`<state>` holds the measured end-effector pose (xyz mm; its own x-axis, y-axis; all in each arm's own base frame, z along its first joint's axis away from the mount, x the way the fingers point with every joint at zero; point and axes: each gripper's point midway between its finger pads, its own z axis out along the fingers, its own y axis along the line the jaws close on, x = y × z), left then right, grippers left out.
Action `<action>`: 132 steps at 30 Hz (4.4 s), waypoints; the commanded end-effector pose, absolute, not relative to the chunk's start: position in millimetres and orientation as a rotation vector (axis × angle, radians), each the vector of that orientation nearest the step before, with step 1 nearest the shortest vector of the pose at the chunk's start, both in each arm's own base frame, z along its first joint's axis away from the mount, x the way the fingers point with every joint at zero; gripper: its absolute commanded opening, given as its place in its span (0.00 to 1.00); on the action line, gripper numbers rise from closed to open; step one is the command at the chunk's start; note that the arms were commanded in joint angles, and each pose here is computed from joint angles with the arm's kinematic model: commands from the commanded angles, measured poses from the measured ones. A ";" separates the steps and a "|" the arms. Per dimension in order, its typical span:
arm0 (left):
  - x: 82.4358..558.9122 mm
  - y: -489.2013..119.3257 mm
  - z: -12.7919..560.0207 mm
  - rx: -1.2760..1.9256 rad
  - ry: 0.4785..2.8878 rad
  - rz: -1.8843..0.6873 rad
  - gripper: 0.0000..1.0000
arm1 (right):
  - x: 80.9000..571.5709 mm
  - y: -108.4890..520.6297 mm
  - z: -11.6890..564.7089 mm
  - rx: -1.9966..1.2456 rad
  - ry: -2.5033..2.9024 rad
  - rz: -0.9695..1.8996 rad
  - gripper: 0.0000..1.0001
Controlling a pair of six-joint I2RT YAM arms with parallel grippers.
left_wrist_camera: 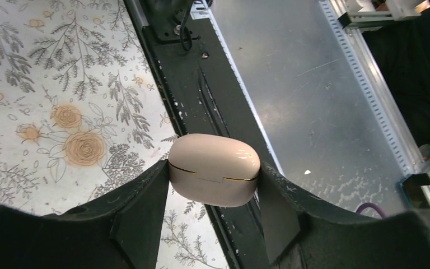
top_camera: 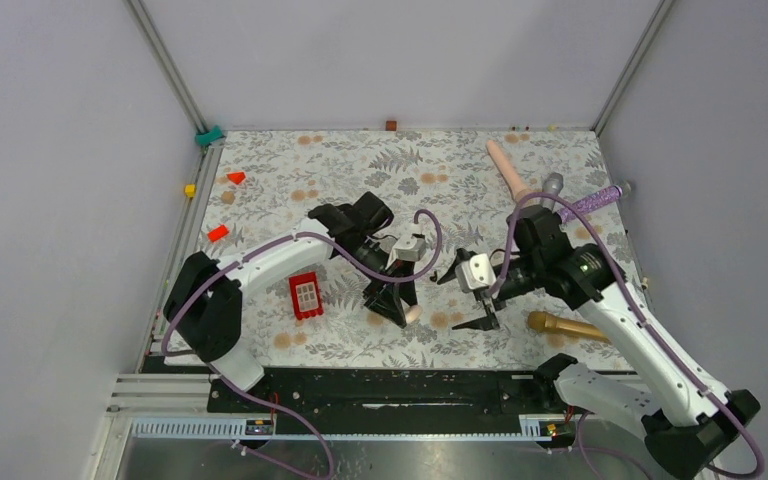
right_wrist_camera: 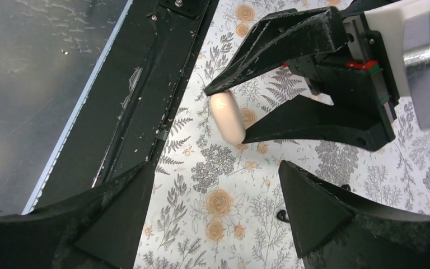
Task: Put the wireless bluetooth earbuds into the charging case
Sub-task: Pass from the left arm to the right, then open the charging case to the charging case.
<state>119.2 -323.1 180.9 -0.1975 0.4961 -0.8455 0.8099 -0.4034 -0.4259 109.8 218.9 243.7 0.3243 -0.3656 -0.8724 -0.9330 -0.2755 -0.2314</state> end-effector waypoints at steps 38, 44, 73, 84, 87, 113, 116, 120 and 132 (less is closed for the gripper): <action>109.1 -325.0 205.9 1.782 1.374 -1.766 0.24 | 111.8 280.8 200.9 -1.830 1.109 1.001 0.75; 108.1 -324.4 206.9 1.784 1.366 -1.765 0.24 | 113.3 286.2 189.9 -1.847 1.125 0.987 0.71; 109.4 -323.7 207.7 1.787 1.365 -1.749 0.51 | 109.5 294.2 182.7 -1.870 1.136 1.005 0.25; 146.7 -297.6 237.9 1.724 1.350 -1.490 0.96 | 115.0 291.3 203.3 -1.829 1.209 0.974 0.20; 159.3 -285.3 254.8 1.703 1.329 -1.350 0.97 | 120.8 291.1 214.1 -1.798 1.247 0.945 0.19; 270.2 -211.3 398.5 0.968 1.441 -0.448 0.99 | 162.2 280.5 306.4 -1.476 1.403 0.770 0.09; 274.8 -223.4 377.5 1.002 1.471 -0.505 0.99 | 169.9 279.1 310.0 -1.413 1.417 0.773 0.09; 265.9 -245.3 340.9 1.162 1.447 -0.601 0.99 | 182.5 277.4 312.6 -1.331 1.453 0.772 0.09; 182.1 -278.9 287.3 1.570 1.258 -0.981 0.99 | 189.0 283.1 303.8 -1.216 1.533 0.918 0.09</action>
<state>215.4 -266.1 271.3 0.0957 0.3924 -0.9148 0.9860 0.0890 0.1413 190.5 274.6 295.4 -0.0378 -0.3361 -0.9410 -0.9674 0.2482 -0.0498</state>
